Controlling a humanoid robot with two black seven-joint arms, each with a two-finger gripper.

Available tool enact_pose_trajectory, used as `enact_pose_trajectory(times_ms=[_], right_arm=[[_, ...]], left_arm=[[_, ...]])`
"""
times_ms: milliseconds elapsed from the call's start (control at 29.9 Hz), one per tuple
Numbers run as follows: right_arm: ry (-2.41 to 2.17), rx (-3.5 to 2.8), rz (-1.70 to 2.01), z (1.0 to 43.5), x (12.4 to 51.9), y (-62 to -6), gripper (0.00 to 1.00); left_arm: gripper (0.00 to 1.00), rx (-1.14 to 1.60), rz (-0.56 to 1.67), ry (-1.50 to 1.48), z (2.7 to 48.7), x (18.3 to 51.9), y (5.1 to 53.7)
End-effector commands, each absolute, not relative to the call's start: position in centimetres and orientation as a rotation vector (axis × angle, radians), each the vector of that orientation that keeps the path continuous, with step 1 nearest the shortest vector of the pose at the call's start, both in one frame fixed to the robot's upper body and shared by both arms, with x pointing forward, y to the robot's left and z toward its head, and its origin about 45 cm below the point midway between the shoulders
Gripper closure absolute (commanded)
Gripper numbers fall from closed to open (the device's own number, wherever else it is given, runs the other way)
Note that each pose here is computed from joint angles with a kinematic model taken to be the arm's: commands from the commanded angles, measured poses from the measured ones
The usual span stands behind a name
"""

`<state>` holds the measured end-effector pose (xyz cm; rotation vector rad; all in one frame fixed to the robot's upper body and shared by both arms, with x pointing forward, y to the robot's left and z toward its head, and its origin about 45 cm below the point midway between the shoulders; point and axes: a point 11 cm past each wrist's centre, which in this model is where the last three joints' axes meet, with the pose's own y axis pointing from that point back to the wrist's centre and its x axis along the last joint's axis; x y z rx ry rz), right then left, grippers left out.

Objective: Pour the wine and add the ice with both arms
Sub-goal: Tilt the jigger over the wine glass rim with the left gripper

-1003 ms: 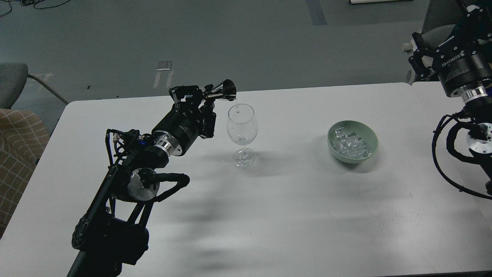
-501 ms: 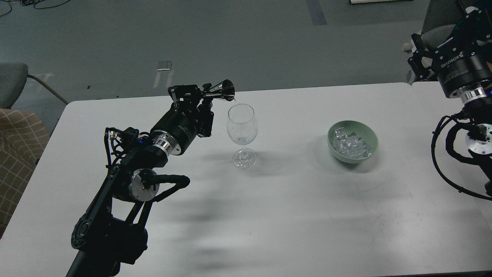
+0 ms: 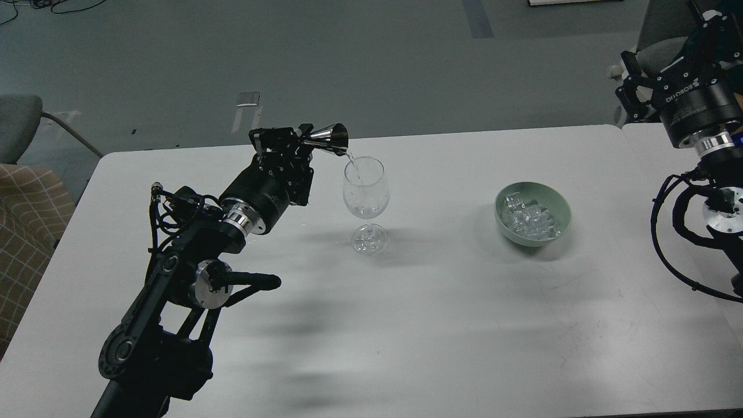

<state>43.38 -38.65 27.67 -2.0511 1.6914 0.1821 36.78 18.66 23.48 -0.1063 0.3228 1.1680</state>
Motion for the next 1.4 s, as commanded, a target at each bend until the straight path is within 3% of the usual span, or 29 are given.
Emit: enact_pose_trajectory(times_ms=[0, 1371], right_arm=[[1.691, -2.051, 0.182, 27.7, 43.4, -38.7, 0.0], [1.69, -2.054, 0.19, 27.4, 43.2, -38.5, 0.0]], left_arm=[[0.93, -0.099, 1.173, 0.308, 23.5, 36.8, 18.9], [0.93, 0.041, 1.154, 0.113, 23.1, 36.4, 17.3]])
